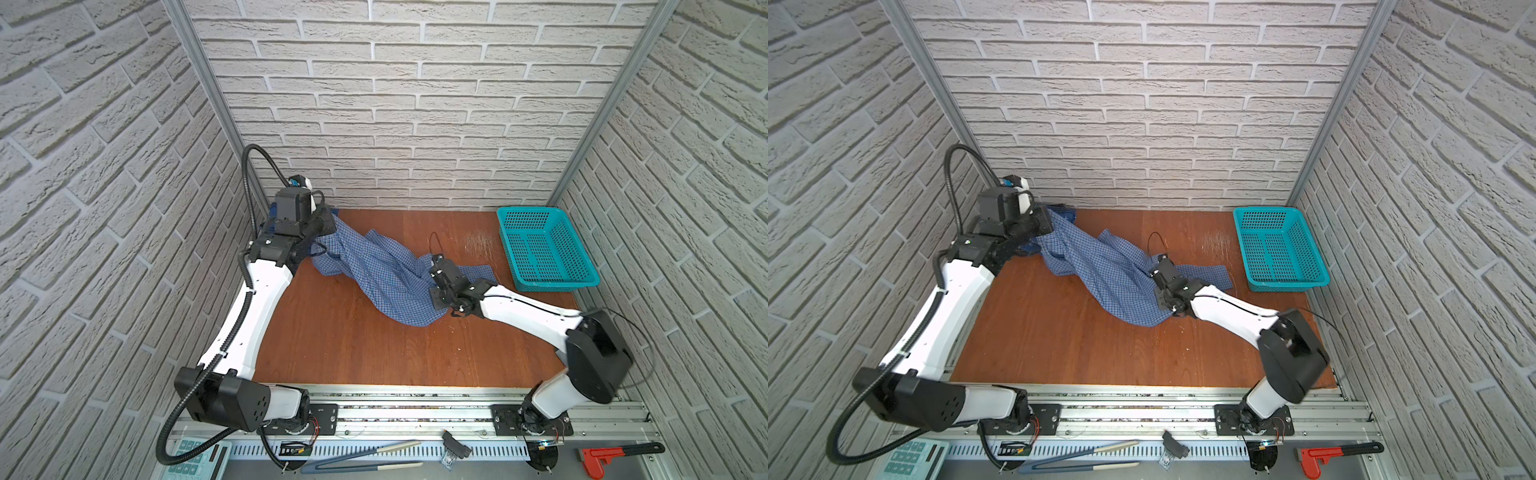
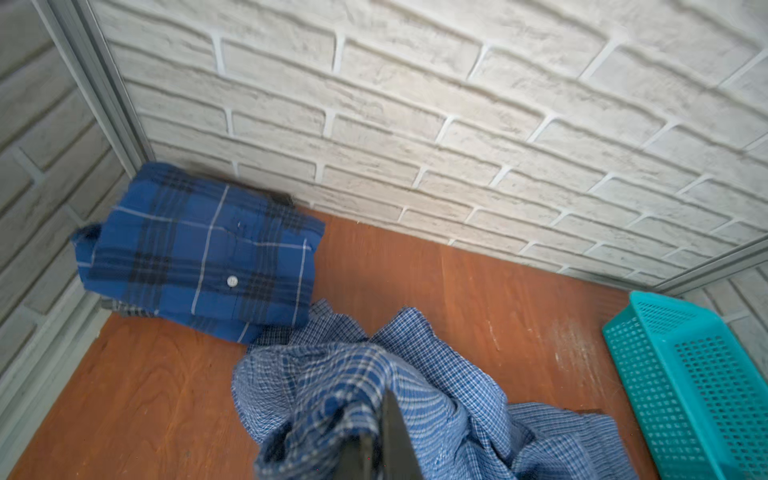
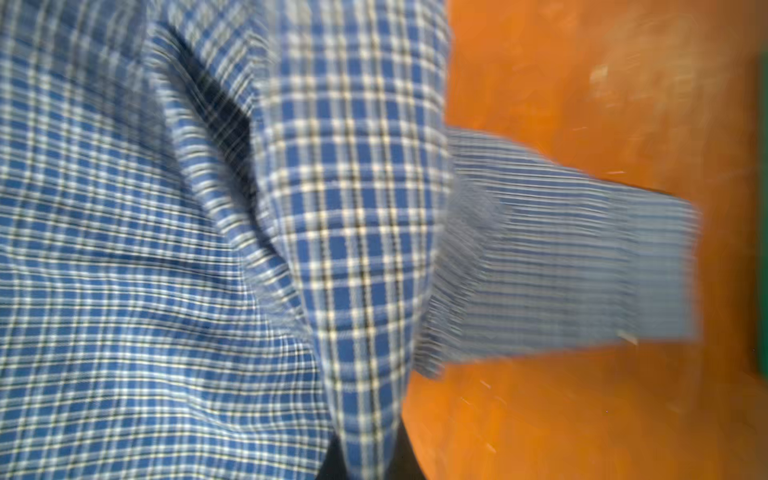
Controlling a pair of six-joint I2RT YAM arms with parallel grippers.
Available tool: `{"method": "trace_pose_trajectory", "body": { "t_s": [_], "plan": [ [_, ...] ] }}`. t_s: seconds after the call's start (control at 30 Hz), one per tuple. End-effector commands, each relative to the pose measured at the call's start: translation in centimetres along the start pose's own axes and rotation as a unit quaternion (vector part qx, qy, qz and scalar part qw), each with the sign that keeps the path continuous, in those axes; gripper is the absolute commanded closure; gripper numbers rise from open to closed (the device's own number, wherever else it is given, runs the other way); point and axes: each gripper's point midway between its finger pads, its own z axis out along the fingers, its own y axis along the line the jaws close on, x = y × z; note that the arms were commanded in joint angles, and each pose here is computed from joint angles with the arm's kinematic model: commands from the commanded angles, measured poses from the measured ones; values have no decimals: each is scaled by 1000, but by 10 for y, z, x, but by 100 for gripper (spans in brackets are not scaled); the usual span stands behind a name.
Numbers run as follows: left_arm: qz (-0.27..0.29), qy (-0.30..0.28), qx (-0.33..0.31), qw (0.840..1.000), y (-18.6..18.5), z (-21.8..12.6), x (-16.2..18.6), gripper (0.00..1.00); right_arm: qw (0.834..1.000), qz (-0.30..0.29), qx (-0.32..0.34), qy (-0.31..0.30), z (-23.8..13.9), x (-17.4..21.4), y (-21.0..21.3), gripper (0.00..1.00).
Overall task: Fold and stack the long sleeve shirts
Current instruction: 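Lift the shirt with both grippers and stretch it apart, shaking it out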
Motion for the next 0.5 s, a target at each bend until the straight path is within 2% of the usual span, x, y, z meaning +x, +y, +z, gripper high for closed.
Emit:
{"method": "trace_pose_trajectory", "body": {
  "t_s": [0.0, 0.13, 0.27, 0.37, 0.47],
  "plan": [
    [27, -41, 8, 999, -15, -39, -34, 100, 989, 80, -19, -127, -105, -61, -31, 94],
    [33, -93, 38, 994, -39, -74, -75, 100, 950, 122, -27, -285, -231, -109, -78, 94],
    [38, -155, 86, 983, -68, -88, -124, 100, 919, 145, 51, -364, -317, -149, -127, 94],
    [39, -171, 88, 981, -80, -67, -148, 100, 903, 134, 71, -401, -345, -184, -131, 94],
    [40, -167, 90, 981, -92, -29, -163, 100, 899, 122, 113, -405, -339, -221, -133, 94]
  ]
}}
